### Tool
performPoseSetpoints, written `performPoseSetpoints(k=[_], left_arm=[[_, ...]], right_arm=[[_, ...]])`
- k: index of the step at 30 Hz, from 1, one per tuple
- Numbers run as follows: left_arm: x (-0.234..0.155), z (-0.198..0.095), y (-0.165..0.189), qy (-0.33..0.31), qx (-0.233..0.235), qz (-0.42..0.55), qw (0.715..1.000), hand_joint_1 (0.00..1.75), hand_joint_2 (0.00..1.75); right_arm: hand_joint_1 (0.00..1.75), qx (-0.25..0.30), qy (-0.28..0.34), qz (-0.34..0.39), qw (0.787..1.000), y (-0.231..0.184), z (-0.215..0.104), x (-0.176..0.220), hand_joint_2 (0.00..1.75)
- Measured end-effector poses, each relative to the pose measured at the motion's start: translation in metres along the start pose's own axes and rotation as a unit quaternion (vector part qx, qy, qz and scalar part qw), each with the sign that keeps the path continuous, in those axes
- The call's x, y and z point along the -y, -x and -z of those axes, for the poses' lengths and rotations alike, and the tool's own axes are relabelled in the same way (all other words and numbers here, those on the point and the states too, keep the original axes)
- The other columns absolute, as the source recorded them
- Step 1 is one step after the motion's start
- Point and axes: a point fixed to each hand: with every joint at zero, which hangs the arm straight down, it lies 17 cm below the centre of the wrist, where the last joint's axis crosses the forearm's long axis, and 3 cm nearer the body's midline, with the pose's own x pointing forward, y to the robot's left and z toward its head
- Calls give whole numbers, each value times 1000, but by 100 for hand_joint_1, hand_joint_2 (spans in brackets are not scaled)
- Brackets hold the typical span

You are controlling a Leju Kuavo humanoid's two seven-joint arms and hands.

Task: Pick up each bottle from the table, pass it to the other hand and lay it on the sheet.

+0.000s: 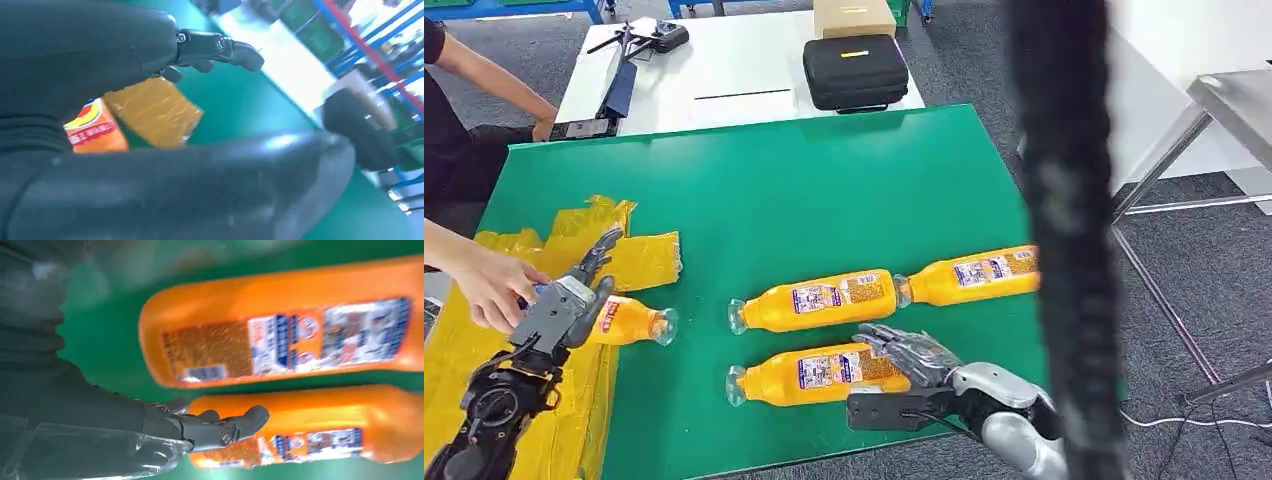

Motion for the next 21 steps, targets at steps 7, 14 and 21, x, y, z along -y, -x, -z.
performPoseSetpoints(k=[7, 14, 21], left_arm=[[-1, -7, -21, -10, 18, -13, 1000, 0, 0], [0, -8, -41, -18, 36, -34, 999, 0, 0], [1, -9, -62, -24, 57, -52, 997, 0, 0]], right_arm=[[0, -23, 12, -20, 999, 4, 6, -5, 175], [0, -95, 39, -92, 990, 31, 22, -10, 175], [0, -140, 41, -143, 979, 48, 36, -20, 175]])
